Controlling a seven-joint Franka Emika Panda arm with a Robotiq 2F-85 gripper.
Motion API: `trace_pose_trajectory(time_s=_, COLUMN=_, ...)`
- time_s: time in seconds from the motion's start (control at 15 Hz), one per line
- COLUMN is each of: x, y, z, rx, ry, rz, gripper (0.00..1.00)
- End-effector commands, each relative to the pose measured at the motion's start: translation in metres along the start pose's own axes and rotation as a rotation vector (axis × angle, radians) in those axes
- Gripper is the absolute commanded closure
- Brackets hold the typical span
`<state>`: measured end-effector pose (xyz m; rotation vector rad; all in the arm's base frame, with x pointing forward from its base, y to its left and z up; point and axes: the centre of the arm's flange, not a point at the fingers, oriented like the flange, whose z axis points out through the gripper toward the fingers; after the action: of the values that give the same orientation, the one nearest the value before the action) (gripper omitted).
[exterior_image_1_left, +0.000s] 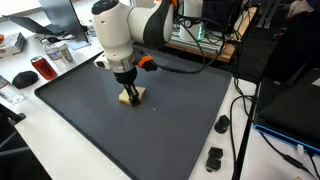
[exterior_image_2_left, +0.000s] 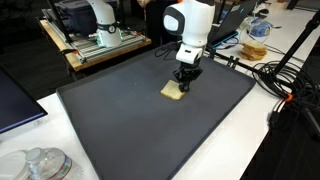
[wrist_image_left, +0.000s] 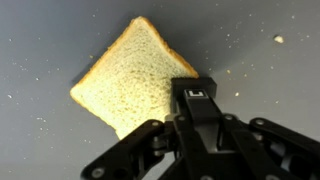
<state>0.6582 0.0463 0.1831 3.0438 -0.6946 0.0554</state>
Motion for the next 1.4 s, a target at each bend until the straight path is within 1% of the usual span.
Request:
trace_pose_trajectory(time_s=0.0, x=0.002, y=0.002, z=-0.011, rx=0.02, ry=0.048, rz=0.01, gripper=0.95)
trace_pose_trajectory(time_s=0.07, x=0.004, y=0.004, z=-0.016, rx=0.029, ry=0.066, rz=0.011, gripper=0.95)
trace_pose_trajectory(time_s=0.2, x=0.008, y=0.009, z=-0.025, rx=0.03, ry=0.074, rz=0.021, gripper=0.95)
trace_pose_trajectory(time_s=0.33, x=0.009, y=0.014, z=-0.031, rx=0.02, ry=0.073, rz=0.025, gripper=0.95)
trace_pose_trajectory(time_s=0.6, x=0.01, y=0.015, z=-0.047, rx=0.009, ry=0.102, rz=0.04, gripper=0.95)
trace_pose_trajectory(time_s=0.87, x=0.005, y=0.001, z=-0.06, rx=-0.03, ry=0.133, rz=0.049, gripper=0.95)
trace_pose_trajectory(time_s=1.07, x=-0.003, y=-0.015, z=-0.071, rx=-0.087, ry=0.176, rz=0.044, gripper=0.95)
trace_pose_trajectory(time_s=1.33, x=-0.018, y=-0.046, z=-0.076, rx=-0.164, ry=0.22, rz=0.035, gripper=0.95)
